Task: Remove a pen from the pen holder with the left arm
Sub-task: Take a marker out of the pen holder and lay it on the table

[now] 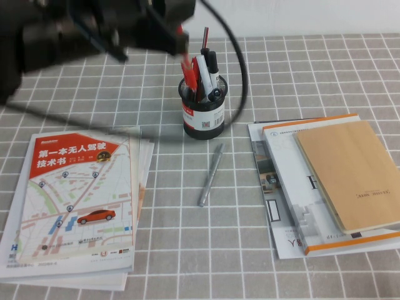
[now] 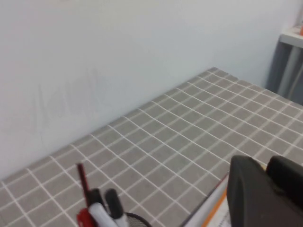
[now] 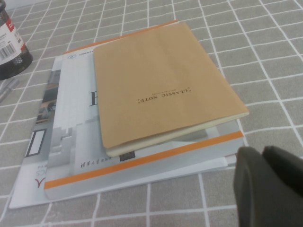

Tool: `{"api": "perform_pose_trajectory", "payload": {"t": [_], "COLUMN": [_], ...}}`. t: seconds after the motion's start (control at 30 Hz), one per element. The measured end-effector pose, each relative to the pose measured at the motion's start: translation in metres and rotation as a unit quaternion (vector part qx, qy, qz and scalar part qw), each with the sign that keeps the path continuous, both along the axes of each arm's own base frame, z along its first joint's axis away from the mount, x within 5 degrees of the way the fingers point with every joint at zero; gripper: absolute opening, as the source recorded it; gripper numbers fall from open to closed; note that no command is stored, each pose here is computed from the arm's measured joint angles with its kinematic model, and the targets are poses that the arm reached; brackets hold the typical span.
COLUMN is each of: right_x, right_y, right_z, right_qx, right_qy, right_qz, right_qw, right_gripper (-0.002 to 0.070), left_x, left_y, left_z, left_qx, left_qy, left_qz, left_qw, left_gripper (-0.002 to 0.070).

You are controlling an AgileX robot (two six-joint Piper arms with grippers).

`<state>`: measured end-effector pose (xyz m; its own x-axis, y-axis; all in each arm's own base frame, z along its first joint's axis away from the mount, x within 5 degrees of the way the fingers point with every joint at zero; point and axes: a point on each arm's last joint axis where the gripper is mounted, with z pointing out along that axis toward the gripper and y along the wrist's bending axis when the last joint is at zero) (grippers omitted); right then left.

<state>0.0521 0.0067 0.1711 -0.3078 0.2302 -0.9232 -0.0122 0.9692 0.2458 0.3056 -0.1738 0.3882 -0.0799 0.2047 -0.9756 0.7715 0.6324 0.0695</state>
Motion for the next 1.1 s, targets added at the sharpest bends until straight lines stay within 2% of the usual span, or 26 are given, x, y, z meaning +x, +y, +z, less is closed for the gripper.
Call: {"api": "perform_pose_trajectory", "payload": {"t": [0.13, 0.3, 0.73, 1.1], "right_x": [0.000, 0.000, 0.000, 0.000], "right_y": [0.000, 0.000, 0.000, 0.000], "right_z": [0.000, 0.000, 0.000, 0.000], "right_qx": [0.000, 0.000, 0.000, 0.000], "right_qy": [0.000, 0.000, 0.000, 0.000], "right_qz": [0.000, 0.000, 0.000, 0.000], "right_qw": [1.000, 1.000, 1.000, 1.000], "right_gripper": [-0.0013, -0.0013, -0.0013, -0.0013], "left_x": [-0.025, -0.046, -0.022, 0.004], "left_y": [-0.005, -0.026, -0.053, -0.071], "left_z": [-0.035, -0.075, -0.108, -0.129], "left_qx": [0.007, 0.088, 0.123, 0.161], "left_qy": [-0.013, -0.025, -0.005, -0.025], "left_qz": [0.001, -0.018, -0.039, -0.058], "left_qw": [1.000, 0.996, 0.992, 0.985], "left_gripper": [0.0032, 0.0032, 0.0032, 0.0031]}}
